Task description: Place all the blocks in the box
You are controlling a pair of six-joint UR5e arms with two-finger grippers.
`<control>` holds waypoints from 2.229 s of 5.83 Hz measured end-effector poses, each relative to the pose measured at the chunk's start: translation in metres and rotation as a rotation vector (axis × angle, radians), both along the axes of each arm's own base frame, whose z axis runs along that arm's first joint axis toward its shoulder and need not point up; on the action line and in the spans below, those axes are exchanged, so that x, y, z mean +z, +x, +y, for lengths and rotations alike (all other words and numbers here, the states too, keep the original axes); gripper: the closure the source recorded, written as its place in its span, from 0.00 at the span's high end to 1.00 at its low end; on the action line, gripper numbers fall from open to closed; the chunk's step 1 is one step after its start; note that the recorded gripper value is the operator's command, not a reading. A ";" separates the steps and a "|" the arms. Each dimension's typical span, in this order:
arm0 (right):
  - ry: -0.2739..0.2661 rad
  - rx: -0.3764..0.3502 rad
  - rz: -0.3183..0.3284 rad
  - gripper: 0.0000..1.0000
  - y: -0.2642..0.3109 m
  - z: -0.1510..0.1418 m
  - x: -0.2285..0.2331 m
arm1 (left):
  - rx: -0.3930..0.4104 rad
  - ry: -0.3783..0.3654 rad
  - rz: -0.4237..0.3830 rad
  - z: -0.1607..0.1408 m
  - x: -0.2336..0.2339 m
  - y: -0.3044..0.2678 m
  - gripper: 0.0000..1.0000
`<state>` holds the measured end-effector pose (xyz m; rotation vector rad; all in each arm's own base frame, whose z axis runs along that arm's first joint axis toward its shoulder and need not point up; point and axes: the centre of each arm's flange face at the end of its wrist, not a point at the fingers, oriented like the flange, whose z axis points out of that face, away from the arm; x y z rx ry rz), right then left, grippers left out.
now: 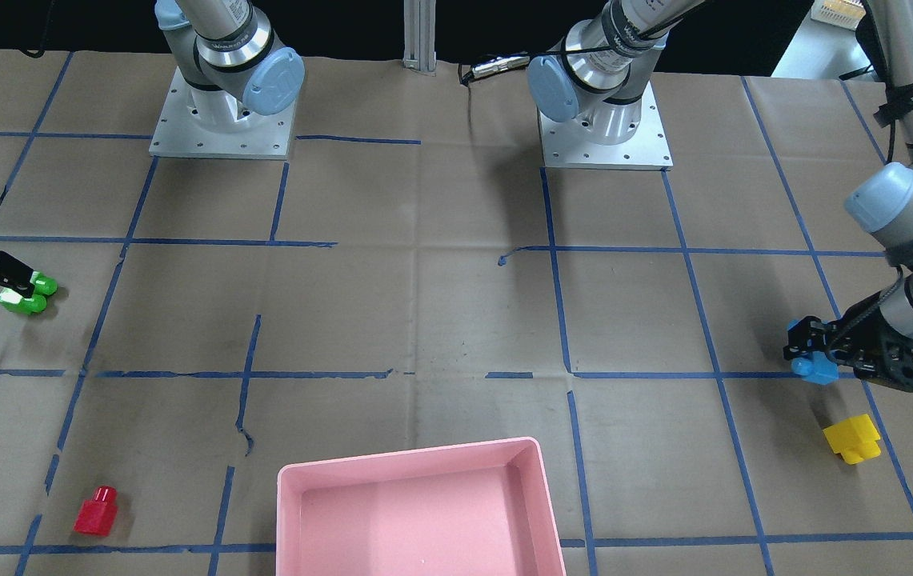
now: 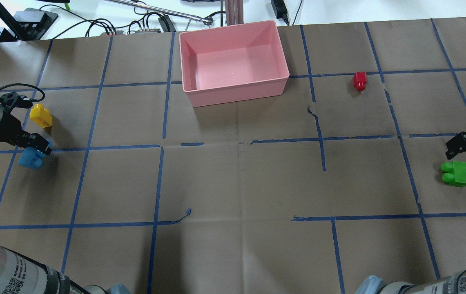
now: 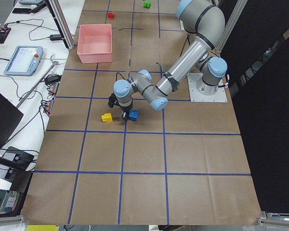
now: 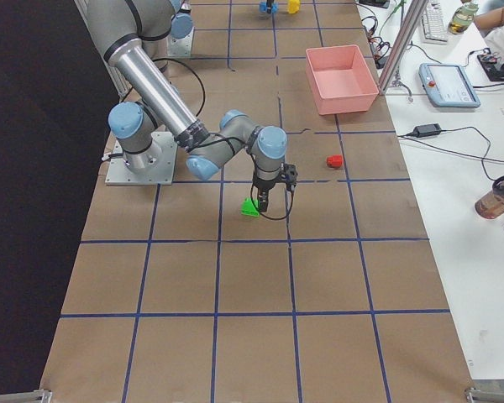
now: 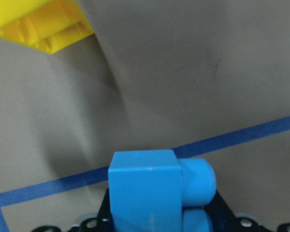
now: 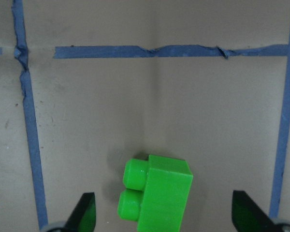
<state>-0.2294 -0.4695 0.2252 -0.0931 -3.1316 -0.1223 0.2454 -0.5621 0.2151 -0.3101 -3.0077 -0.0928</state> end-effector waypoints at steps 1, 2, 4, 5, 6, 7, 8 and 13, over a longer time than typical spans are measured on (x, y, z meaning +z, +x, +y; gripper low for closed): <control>0.017 -0.052 -0.002 1.00 0.001 0.002 -0.009 | 0.046 0.019 0.023 -0.022 0.029 -0.017 0.00; 0.041 -0.089 -0.011 1.00 0.004 0.007 -0.021 | 0.122 0.014 0.036 -0.048 0.054 -0.056 0.00; 0.069 -0.119 -0.023 0.99 0.007 0.012 -0.035 | 0.283 -0.040 0.040 -0.108 0.100 -0.169 0.00; 0.076 -0.135 -0.026 0.99 0.005 0.013 -0.039 | 0.287 -0.075 0.042 -0.131 0.117 -0.231 0.00; 0.080 -0.145 -0.028 0.99 0.002 0.014 -0.041 | 0.224 -0.121 0.046 -0.149 0.130 -0.299 0.00; 0.086 -0.147 -0.025 0.85 0.000 0.016 -0.042 | 0.159 -0.164 0.054 -0.166 0.135 -0.360 0.00; 0.094 -0.148 -0.019 0.57 -0.001 0.016 -0.043 | 0.154 -0.194 0.078 -0.180 0.135 -0.411 0.00; 0.093 -0.146 0.051 0.23 -0.011 0.010 -0.022 | 0.181 -0.277 0.147 -0.212 0.080 -0.468 0.99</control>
